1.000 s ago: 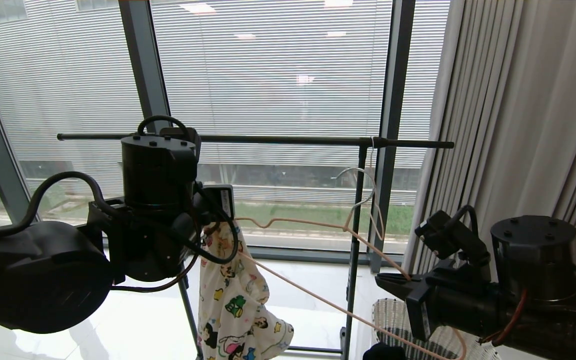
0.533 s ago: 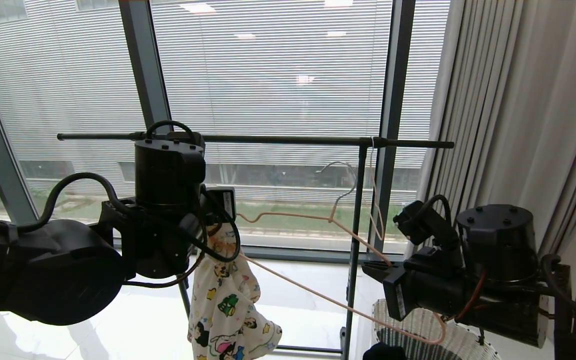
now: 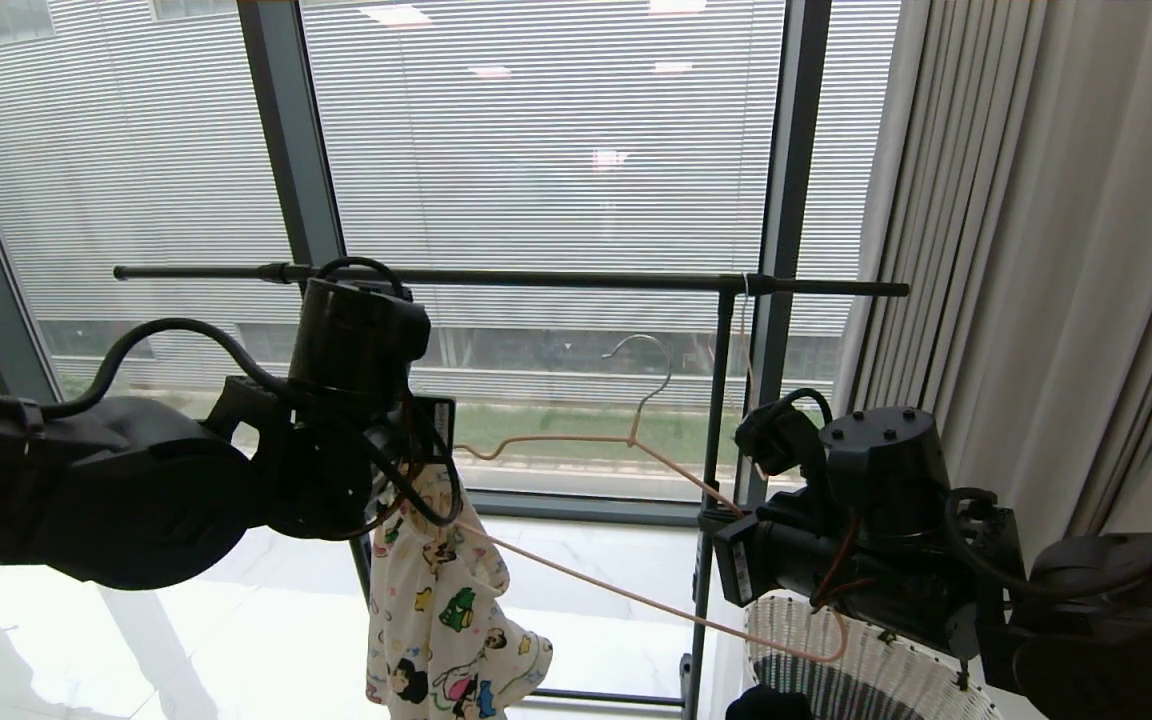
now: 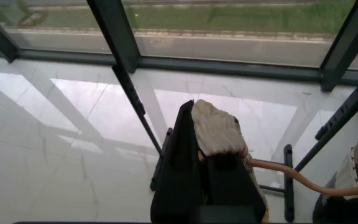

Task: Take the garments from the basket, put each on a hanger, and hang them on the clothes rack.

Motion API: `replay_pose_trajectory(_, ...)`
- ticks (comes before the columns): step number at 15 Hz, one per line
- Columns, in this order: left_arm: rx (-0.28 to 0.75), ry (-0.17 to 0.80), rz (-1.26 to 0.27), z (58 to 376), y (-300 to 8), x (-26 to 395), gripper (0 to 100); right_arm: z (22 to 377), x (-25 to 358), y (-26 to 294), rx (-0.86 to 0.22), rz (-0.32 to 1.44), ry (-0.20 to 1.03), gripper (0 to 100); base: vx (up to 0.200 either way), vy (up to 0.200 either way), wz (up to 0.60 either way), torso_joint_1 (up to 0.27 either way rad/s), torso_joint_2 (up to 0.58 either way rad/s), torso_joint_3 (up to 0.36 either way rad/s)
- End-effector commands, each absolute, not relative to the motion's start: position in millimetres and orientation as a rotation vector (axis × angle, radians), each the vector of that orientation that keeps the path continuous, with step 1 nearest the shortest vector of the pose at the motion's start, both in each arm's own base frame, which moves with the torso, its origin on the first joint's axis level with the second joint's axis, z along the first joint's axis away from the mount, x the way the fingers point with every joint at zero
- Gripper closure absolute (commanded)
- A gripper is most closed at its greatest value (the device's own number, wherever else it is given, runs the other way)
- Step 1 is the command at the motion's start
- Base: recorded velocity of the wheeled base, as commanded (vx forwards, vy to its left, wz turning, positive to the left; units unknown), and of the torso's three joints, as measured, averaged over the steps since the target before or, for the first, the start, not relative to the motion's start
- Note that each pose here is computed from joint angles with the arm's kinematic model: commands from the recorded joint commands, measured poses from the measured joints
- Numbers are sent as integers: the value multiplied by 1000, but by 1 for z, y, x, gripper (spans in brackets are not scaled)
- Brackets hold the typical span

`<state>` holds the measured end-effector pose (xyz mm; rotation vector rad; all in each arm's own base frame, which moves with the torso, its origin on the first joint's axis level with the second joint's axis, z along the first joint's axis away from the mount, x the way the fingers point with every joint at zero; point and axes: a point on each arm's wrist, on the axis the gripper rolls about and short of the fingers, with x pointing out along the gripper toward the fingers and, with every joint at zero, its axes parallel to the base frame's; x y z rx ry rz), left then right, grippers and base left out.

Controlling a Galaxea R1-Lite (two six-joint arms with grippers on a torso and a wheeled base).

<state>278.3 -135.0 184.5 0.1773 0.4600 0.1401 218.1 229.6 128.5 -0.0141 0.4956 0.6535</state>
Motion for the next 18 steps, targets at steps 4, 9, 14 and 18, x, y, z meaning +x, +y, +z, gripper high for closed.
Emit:
replay_pose_trajectory(4, 176, 490, 201, 198, -121, 293, 100, 124, 222, 232, 8, 620, 511, 100, 0, 0, 0, 0, 0, 0)
replay_pose_trajectory(9, 152, 511, 185, 193, -131, 291, 100, 137, 227, 240, 32, 633, 460, 100, 0, 0, 0, 0, 0, 0)
replay_pose_trajectory(14, 120, 486, 130, 200, -150, 284, 100, 136, 221, 252, 25, 664, 461, 100, 0, 0, 0, 0, 0, 0)
replay_pose_trajectory(18, 84, 450, 79, 210, -166, 278, 100, 134, 229, 265, 33, 673, 445, 100, 0, 0, 0, 0, 0, 0)
